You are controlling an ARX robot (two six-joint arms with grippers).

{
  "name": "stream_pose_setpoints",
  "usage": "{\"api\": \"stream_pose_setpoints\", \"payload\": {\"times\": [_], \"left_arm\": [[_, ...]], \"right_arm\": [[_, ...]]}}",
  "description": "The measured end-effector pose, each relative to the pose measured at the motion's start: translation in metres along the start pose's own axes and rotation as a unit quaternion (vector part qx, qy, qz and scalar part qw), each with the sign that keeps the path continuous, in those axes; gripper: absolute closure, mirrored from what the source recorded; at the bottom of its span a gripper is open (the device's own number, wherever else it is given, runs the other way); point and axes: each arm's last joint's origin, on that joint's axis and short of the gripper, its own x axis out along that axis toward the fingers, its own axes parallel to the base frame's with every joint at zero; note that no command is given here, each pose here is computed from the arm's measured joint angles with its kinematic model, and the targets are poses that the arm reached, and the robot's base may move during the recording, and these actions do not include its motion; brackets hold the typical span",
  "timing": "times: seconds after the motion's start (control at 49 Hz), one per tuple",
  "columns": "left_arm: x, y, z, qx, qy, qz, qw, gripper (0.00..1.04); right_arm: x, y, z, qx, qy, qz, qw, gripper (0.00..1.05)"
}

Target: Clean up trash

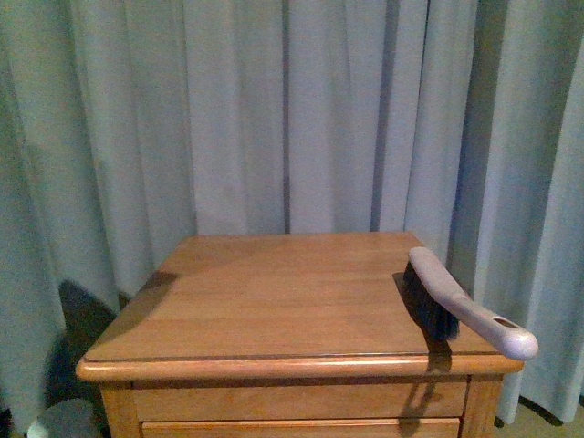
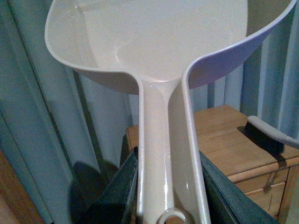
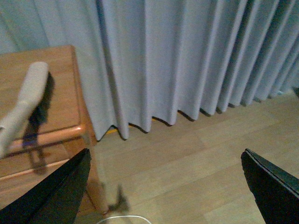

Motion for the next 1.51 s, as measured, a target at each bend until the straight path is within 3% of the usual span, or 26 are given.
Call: {"api": "stream_pose_setpoints", "payload": {"times": [0.265, 0.489, 0.836, 1.346, 1.509], "left_arm": [[0.0, 0.0, 0.0, 0.0, 0.0, 0.0, 1.0, 0.76], [0.0, 0.0, 0.0, 0.0, 0.0, 0.0, 1.0, 0.76], [0.0, 0.0, 0.0, 0.0, 0.0, 0.0, 1.0, 0.76], [0.0, 0.0, 0.0, 0.0, 0.0, 0.0, 1.0, 0.76], [0.0, 0.0, 0.0, 0.0, 0.0, 0.0, 1.0, 0.76]], "right_arm": [[0.06, 0.054, 0.066, 0.013, 0.1, 0.057, 0.993, 0.07], [0.108, 0.097, 0.082, 0.024, 0.184, 0.069, 0.98, 0.07], [0.148, 0.139, 0.046, 0.015, 0.287, 0.057, 0.956, 0.07], [0.172, 0.15, 0.012, 0.017, 0.304, 0.051, 0.951, 0.07], [0.175, 0.15, 0.01, 0.019, 0.304, 0.051, 0.951, 0.34]]}}
